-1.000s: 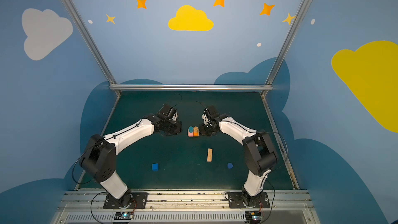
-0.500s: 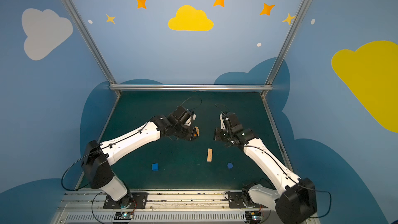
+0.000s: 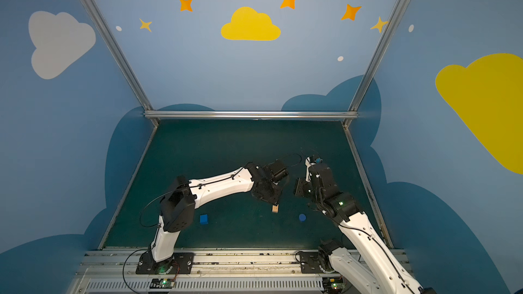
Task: Build the wood block tower
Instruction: 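Lower the left gripper onto the long wooden block marked 3 while the right arm withdraws, then close the left gripper on the long wooden block and lift it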
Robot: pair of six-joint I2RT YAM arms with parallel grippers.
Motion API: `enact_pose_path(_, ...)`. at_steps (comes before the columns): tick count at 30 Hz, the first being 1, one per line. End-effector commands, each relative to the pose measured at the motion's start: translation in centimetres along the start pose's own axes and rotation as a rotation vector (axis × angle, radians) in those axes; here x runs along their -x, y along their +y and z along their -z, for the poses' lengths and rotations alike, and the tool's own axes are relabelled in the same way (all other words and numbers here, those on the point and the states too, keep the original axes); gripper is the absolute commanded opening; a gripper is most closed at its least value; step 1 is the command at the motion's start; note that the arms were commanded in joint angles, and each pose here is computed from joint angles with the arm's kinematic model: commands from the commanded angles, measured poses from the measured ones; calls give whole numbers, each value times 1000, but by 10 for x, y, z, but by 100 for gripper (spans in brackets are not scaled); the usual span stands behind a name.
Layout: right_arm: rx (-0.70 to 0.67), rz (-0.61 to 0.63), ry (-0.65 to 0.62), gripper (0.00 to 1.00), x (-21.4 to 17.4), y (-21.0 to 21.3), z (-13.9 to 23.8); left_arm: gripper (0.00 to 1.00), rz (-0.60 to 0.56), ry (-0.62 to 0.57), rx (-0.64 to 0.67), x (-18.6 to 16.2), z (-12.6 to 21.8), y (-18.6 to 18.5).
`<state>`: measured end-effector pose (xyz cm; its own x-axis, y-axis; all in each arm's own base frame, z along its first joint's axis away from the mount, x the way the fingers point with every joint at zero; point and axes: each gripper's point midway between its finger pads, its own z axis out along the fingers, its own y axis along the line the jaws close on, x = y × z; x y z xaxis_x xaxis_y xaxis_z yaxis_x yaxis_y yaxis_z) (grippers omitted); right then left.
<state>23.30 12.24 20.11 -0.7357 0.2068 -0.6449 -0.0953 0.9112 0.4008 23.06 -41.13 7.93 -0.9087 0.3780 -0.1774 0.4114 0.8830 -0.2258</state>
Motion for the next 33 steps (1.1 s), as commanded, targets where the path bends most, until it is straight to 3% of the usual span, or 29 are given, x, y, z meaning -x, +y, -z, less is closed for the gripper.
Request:
enact_pose_path(1, -8, -21, -44, 8, 3, -5, 8, 53, 44, 33, 90, -3, -11, 15)
enact_pose_path(21, -1, -9, -85, 9, 4, -9, 20, 52, 98, 50, 89, 8, -49, 7)
enact_pose_path(33, -9, -11, -86, 9, 2, -13, 19, 37, 86, 74, 119, 7, -62, 10)
